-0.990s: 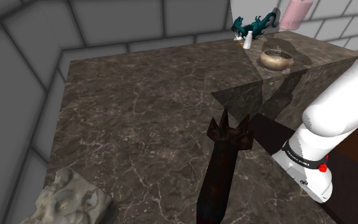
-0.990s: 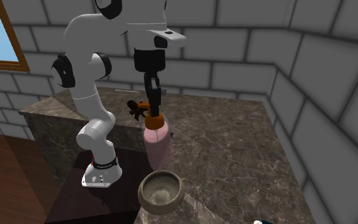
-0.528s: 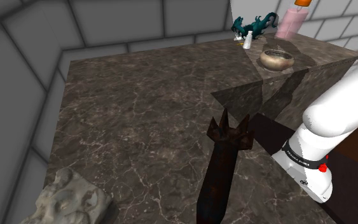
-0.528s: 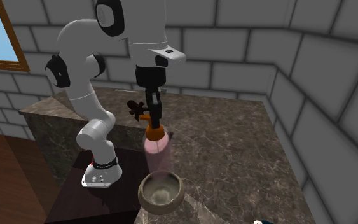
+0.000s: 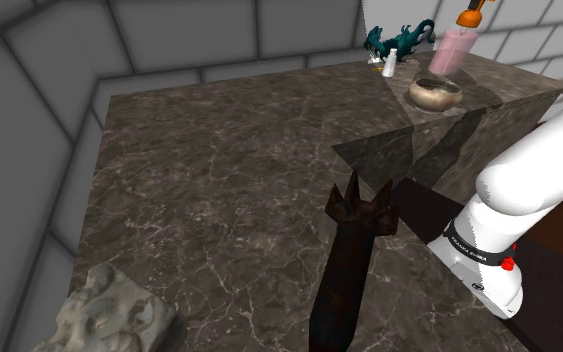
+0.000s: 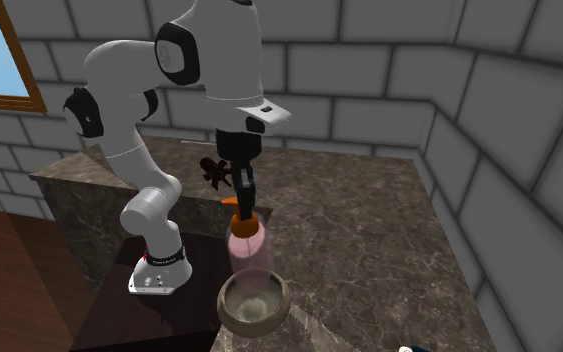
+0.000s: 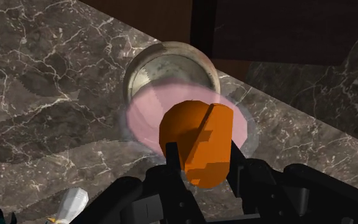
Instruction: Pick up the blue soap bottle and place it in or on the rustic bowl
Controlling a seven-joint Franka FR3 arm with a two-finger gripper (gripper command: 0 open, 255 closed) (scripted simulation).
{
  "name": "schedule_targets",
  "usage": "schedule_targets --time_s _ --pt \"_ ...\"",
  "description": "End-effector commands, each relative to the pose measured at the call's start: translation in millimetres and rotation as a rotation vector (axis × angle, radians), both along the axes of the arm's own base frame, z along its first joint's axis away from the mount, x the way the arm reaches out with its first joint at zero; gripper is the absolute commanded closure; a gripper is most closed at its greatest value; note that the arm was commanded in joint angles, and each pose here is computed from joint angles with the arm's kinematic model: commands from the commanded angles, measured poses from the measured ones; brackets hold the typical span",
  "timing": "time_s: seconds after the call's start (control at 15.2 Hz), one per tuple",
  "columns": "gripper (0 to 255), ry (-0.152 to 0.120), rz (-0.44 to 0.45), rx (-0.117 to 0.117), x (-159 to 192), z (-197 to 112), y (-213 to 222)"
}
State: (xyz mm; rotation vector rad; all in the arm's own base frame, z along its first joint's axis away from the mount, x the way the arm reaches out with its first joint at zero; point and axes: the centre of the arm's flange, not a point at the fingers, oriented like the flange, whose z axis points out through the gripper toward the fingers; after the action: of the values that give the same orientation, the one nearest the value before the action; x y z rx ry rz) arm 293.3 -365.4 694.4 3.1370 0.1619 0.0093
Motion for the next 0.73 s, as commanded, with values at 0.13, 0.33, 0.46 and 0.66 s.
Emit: schedule_targets --time_s 0.13,0.33,0.46,0.66 --pt "255 -0.001 0.000 -0.001 1 -22 1" --pt "255 -0.001 0.000 -0.001 1 -30 1" --pt "255 -0.001 0.000 -0.001 1 -30 1" --pt "255 -0.001 0.000 -0.001 1 -30 1"
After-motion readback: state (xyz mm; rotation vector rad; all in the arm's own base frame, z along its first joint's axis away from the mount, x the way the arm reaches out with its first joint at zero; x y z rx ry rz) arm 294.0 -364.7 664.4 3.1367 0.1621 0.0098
